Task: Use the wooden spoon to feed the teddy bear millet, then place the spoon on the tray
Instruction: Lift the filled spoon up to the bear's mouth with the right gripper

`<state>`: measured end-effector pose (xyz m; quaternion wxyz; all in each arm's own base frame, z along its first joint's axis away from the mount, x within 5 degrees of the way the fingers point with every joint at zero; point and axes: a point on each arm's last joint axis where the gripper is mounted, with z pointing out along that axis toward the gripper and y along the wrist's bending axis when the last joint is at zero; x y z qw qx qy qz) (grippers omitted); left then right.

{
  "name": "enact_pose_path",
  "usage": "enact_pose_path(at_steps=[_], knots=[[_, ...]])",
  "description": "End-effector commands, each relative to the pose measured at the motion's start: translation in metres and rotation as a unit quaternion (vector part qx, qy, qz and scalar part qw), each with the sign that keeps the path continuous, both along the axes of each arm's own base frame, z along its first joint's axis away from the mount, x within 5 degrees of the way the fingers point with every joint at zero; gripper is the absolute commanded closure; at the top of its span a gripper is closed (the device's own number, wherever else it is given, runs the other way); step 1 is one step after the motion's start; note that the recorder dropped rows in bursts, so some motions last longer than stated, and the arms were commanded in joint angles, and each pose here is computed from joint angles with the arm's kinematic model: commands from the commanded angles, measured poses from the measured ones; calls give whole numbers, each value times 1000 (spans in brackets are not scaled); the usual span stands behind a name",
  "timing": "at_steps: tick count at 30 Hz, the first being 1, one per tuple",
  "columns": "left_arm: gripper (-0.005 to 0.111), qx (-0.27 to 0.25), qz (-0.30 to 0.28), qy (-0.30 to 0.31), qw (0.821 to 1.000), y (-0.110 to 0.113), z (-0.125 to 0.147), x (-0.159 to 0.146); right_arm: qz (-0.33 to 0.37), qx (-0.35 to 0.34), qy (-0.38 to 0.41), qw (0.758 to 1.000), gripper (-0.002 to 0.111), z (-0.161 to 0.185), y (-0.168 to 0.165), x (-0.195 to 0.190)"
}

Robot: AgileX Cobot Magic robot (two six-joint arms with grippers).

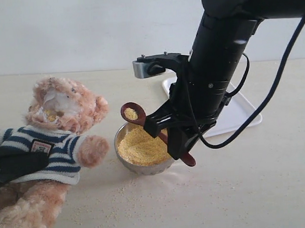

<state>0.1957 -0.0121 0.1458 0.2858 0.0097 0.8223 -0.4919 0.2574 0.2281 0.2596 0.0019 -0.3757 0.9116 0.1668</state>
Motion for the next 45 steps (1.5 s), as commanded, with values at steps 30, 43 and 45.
enact_pose_path(at_steps=[30, 43, 45], knots=[[102, -12, -2, -13, 1000, 0, 4, 2, 108, 32, -66, 991, 107, 41, 49, -50], [102, -12, -2, -13, 1000, 0, 4, 2, 110, 50, -114, 986, 107, 67, 57, -47], [102, -12, -2, -13, 1000, 0, 4, 2, 112, 47, -113, 986, 107, 65, 59, -46]])
